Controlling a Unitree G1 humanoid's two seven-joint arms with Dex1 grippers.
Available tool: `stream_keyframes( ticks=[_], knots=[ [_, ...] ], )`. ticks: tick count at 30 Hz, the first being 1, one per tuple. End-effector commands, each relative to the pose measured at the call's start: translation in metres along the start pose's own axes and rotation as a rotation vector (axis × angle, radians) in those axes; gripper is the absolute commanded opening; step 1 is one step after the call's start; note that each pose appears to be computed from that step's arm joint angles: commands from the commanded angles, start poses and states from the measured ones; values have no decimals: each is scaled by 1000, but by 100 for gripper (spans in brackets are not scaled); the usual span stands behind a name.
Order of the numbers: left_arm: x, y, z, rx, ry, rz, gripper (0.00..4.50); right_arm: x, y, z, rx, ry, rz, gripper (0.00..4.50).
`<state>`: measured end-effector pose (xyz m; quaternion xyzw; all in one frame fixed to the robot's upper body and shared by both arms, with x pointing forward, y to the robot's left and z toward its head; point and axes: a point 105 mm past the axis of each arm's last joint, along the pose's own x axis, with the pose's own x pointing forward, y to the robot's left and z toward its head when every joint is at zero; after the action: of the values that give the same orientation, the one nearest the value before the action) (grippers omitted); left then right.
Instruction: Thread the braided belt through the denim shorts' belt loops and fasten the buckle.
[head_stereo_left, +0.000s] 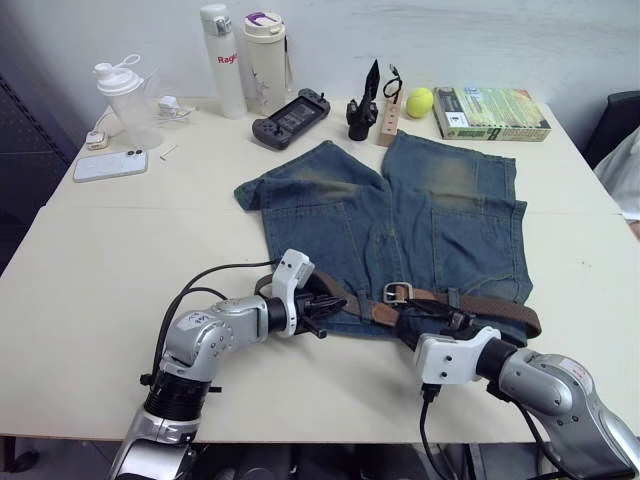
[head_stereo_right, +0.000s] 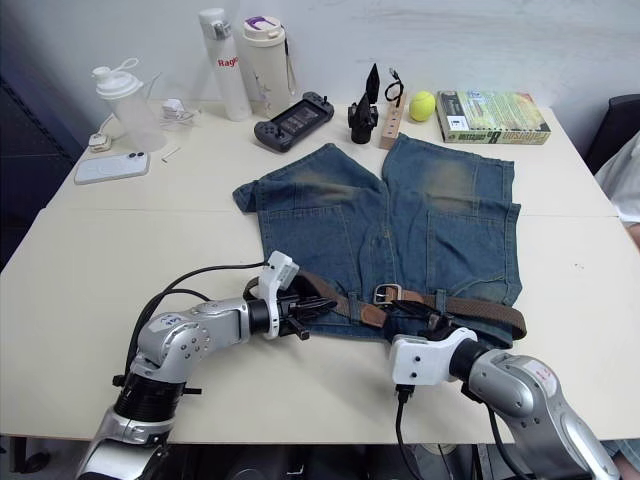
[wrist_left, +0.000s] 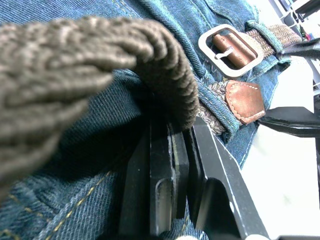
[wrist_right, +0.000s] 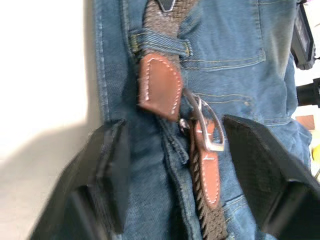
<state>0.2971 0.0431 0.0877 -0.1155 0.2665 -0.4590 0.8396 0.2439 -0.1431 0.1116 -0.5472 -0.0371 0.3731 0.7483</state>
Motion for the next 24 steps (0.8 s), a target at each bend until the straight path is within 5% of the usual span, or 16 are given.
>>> stream_keyframes(
  ticks=[1,19,22,24],
  knots=[
    [3,10,-37,-71,141,41,0,2,-5,5,-39,-25,-31,300],
    [2,9,-36,-72,136,40,0,11,-8,20,-49,-95,-51,300],
    [3,9,-36,-70,135,40,0,13,-5,20,-51,-98,-31,250],
    [3,9,-35,-70,135,40,0,13,-3,21,-53,-102,-23,163]
  ],
)
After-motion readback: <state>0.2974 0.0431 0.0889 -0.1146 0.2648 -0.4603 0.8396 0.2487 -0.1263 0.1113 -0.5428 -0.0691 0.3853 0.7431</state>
